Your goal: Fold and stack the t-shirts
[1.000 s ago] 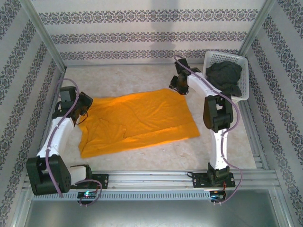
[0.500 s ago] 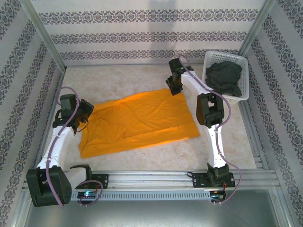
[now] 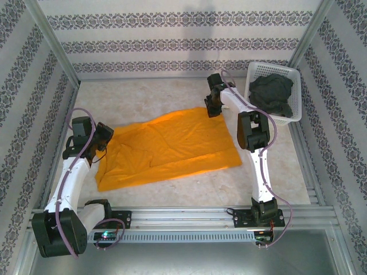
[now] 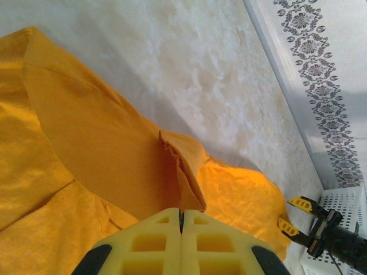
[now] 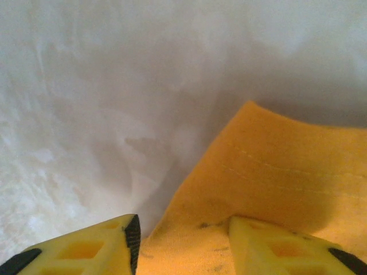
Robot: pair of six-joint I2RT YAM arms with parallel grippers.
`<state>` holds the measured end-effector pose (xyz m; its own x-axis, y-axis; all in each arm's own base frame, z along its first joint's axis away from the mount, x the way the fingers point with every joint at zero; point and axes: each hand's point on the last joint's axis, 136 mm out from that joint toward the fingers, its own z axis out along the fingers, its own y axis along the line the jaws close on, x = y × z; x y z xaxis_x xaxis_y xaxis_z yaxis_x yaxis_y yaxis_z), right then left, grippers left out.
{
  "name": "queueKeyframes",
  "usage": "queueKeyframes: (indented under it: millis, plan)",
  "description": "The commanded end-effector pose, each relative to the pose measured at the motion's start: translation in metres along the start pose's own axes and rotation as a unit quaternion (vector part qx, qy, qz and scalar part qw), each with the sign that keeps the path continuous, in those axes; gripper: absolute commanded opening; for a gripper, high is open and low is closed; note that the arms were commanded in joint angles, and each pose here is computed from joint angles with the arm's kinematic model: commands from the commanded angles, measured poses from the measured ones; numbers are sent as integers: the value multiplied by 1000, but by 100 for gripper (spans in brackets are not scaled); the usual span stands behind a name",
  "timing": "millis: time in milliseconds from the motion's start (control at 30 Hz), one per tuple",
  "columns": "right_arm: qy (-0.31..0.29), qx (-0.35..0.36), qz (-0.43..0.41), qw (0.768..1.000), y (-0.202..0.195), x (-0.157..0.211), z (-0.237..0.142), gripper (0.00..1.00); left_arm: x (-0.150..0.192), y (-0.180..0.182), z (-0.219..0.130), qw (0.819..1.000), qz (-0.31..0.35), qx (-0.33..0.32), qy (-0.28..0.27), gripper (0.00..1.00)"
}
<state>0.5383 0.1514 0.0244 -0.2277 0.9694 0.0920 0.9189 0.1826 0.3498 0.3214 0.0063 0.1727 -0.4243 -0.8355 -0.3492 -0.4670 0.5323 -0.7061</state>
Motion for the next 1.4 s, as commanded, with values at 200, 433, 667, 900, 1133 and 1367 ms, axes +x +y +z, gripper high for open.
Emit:
queueKeyframes:
  millis: [200, 433, 667, 900, 1133, 1367]
  plan:
    - [29, 13, 1, 1000, -22, -11, 18, 7, 7, 5, -11, 1000, -5, -9, 0, 0]
    - [27, -44, -44, 998, -15, -11, -8, 0, 7, 13, -14, 1000, -6, -27, -5, 0]
    - [28, -138, -84, 986, -10, -8, -33, 0, 8, 29, -20, 998, -10, -64, -17, 0]
    - [59, -264, -150, 951, -14, 8, -64, 0, 9, 40, -24, 996, -17, -83, -26, 0]
    - [64, -232, -178, 954, -95, 13, -66, 0, 17, 53, -22, 995, -31, -96, -23, 0]
    - [29, -180, -187, 965, -141, -10, -76, 38, 24, 62, -24, 994, -41, -102, -21, 0]
